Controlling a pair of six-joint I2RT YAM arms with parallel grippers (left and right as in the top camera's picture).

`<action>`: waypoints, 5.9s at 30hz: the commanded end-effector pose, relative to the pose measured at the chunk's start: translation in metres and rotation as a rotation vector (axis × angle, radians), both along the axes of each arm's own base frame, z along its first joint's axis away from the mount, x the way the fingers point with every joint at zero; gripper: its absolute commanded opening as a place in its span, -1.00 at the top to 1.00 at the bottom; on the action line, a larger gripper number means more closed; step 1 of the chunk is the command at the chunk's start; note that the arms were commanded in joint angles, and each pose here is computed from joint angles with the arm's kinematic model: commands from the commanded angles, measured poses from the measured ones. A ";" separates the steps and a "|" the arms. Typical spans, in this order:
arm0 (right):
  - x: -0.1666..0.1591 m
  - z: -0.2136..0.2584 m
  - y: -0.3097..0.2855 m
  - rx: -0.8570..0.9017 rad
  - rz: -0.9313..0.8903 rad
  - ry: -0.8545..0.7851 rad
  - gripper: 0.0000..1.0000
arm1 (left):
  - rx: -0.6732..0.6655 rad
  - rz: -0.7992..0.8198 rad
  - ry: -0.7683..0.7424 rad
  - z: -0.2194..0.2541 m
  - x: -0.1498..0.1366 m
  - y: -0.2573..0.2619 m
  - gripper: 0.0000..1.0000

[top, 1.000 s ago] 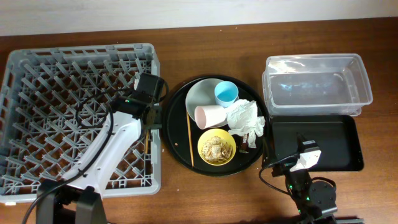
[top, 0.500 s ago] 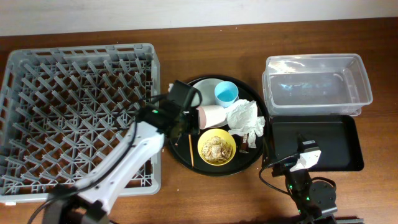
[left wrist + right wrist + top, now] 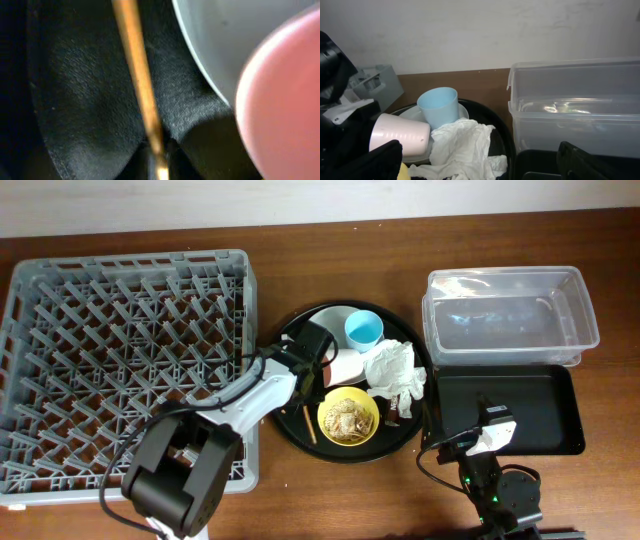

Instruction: Sort waste into correct bins and load items into the dishwasher rack

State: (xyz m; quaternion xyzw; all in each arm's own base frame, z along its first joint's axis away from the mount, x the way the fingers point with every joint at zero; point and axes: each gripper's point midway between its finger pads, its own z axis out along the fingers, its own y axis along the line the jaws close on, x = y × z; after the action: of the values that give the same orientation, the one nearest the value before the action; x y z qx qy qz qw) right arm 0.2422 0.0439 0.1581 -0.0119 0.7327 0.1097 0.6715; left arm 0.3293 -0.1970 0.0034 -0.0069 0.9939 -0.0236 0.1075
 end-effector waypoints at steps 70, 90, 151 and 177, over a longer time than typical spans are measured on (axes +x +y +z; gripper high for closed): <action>0.001 -0.003 -0.004 0.000 -0.020 0.006 -0.97 | -0.733 -0.548 -0.025 0.082 0.016 -0.075 0.61; 0.001 -0.003 -0.004 0.000 -0.020 0.006 -0.97 | -0.730 -0.462 -0.117 0.128 0.028 -0.070 1.00; 0.001 -0.003 -0.004 0.000 -0.020 0.006 -0.97 | -0.872 0.221 -0.612 0.252 0.101 0.246 0.16; 0.001 -0.003 -0.004 0.000 -0.020 0.006 -0.97 | -0.073 -0.385 -0.218 0.112 0.009 -0.034 -0.26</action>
State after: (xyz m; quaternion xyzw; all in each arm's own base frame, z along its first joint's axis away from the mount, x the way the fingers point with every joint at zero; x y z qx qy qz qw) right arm 0.2422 0.0438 0.1581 -0.0115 0.7328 0.1098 0.6715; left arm 0.3410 -0.2442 0.1204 0.1829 0.9523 -0.1032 0.2215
